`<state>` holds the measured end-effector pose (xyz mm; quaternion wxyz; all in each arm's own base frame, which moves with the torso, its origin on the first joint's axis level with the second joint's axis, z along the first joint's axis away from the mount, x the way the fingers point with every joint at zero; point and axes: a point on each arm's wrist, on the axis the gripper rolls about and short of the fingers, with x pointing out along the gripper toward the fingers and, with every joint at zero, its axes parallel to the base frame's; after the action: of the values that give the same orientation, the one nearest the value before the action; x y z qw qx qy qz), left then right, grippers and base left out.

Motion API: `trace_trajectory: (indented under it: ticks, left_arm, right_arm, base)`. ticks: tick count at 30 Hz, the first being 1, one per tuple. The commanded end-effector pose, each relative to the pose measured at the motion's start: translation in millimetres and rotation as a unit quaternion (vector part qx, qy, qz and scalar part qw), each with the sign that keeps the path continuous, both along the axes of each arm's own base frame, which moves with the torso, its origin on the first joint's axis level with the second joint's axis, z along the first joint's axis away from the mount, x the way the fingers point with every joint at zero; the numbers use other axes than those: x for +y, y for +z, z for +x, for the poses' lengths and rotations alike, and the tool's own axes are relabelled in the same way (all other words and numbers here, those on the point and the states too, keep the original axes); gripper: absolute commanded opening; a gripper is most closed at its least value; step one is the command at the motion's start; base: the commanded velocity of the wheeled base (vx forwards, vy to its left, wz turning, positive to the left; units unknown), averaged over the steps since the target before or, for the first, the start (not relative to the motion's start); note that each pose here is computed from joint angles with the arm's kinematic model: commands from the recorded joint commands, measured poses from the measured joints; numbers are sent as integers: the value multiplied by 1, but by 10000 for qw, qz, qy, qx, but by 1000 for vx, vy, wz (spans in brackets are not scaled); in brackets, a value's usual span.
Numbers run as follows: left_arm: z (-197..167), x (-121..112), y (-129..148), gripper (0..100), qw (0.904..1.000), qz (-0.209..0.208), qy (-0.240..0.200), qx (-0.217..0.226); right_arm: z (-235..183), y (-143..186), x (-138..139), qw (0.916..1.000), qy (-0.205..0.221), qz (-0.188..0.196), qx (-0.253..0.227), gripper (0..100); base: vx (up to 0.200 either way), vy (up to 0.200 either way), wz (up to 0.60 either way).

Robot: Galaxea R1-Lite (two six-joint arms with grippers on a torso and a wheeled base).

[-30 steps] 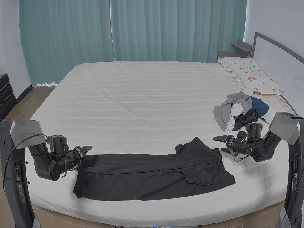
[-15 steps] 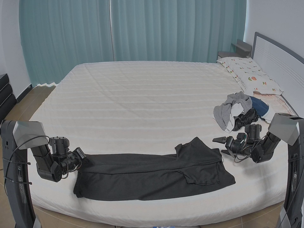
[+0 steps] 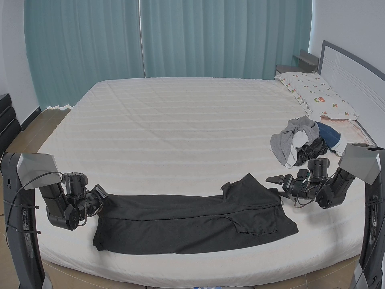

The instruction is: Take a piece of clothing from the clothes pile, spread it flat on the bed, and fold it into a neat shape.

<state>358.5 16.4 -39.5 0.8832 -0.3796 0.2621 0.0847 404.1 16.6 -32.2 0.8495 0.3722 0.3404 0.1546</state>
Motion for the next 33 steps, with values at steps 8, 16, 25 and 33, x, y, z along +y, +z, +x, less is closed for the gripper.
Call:
trace_trajectory:
  ticks: [8,16,25,33]
  left_arm:
    - [0,1,1,0,10000,-6,12,-14]
    - [0,7,1,0,9999,-2,102,-14]
    - [6,14,6,0,9991,-33,375,-189]
    - [8,16,8,0,9980,-96,500,-378]
  right_arm:
    - [11,-10,3,9999,24,-6,149,100]
    - [16,-7,3,9999,-74,-37,118,0]
    - [21,0,-8,9995,-285,25,-166,0]
    - [27,-3,-9,9971,-565,152,-476,0]
  base:
    - [0,0,0]
    - [0,0,0]
    - [0,0,0]
    - [0,0,0]
